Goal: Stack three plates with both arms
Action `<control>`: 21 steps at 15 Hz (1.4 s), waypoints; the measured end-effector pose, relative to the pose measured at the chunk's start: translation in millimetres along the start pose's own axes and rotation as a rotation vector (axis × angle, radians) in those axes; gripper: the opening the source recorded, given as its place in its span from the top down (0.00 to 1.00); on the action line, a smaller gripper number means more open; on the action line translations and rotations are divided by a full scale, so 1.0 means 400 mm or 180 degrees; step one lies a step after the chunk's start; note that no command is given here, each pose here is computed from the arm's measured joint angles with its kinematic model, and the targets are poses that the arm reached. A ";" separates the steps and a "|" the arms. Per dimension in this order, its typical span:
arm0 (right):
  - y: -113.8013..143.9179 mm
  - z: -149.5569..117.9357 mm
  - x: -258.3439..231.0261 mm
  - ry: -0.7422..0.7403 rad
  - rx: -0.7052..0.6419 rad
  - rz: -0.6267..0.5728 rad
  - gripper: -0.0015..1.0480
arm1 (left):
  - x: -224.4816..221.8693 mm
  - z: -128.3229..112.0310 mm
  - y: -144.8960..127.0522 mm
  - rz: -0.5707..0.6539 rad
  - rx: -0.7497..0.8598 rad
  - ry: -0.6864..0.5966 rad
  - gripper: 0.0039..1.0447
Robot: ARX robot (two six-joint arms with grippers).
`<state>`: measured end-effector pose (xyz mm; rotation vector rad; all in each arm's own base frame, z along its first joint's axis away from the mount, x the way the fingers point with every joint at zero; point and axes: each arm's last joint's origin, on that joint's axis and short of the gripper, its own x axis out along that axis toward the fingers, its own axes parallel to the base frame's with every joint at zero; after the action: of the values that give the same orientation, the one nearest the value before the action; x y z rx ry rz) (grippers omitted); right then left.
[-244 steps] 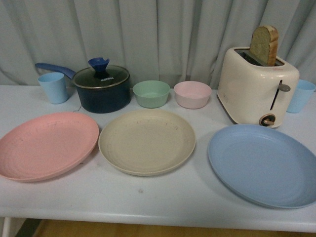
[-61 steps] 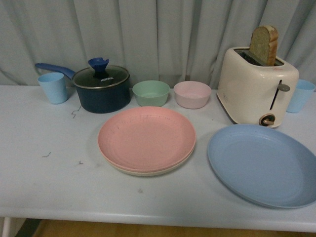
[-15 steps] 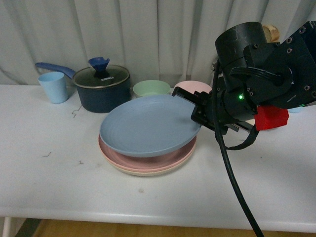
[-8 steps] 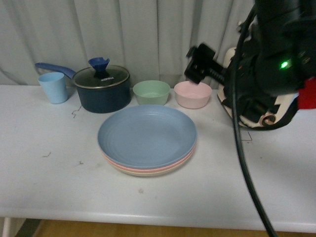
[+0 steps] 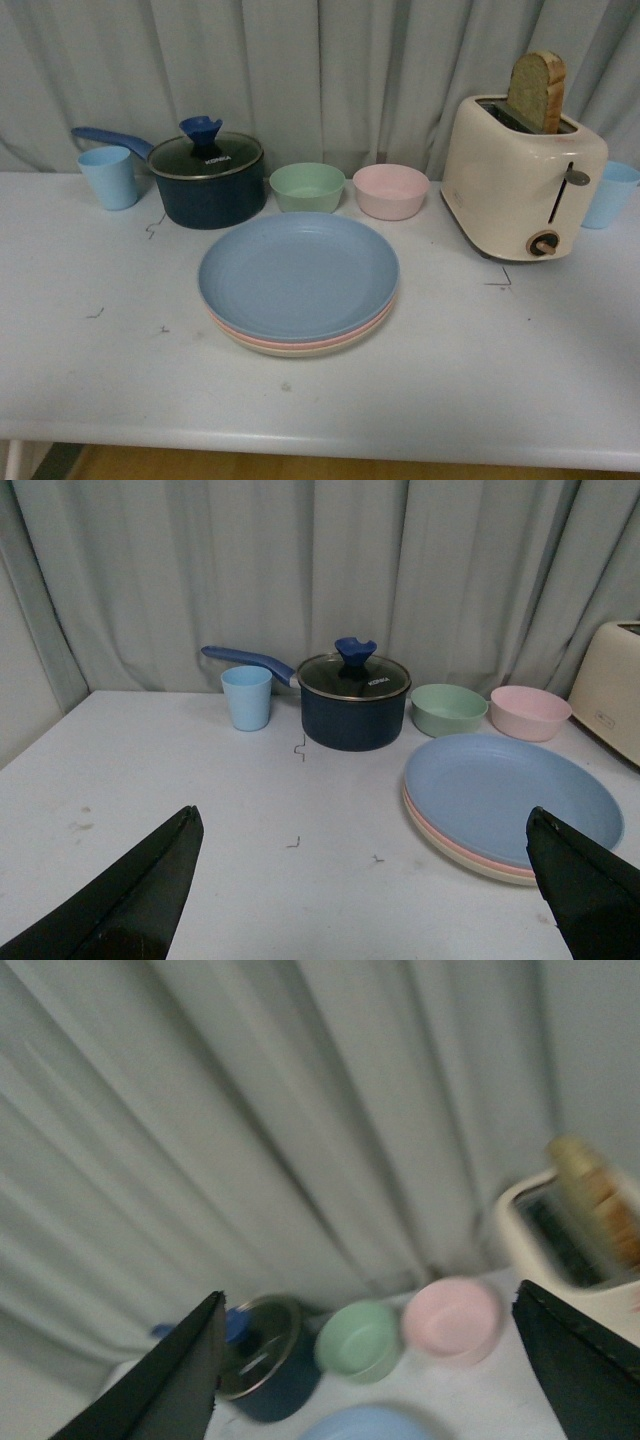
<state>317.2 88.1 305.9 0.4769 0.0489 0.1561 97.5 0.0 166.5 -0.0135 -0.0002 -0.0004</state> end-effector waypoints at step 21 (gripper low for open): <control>-0.285 -0.239 -0.498 -0.0232 -0.1503 -0.0505 0.98 | 0.000 0.000 0.000 0.0001 0.0000 0.0000 0.06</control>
<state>128.5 -0.7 170.7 0.0063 -0.0220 -0.0079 97.5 0.0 166.5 -0.0135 -0.0002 0.0000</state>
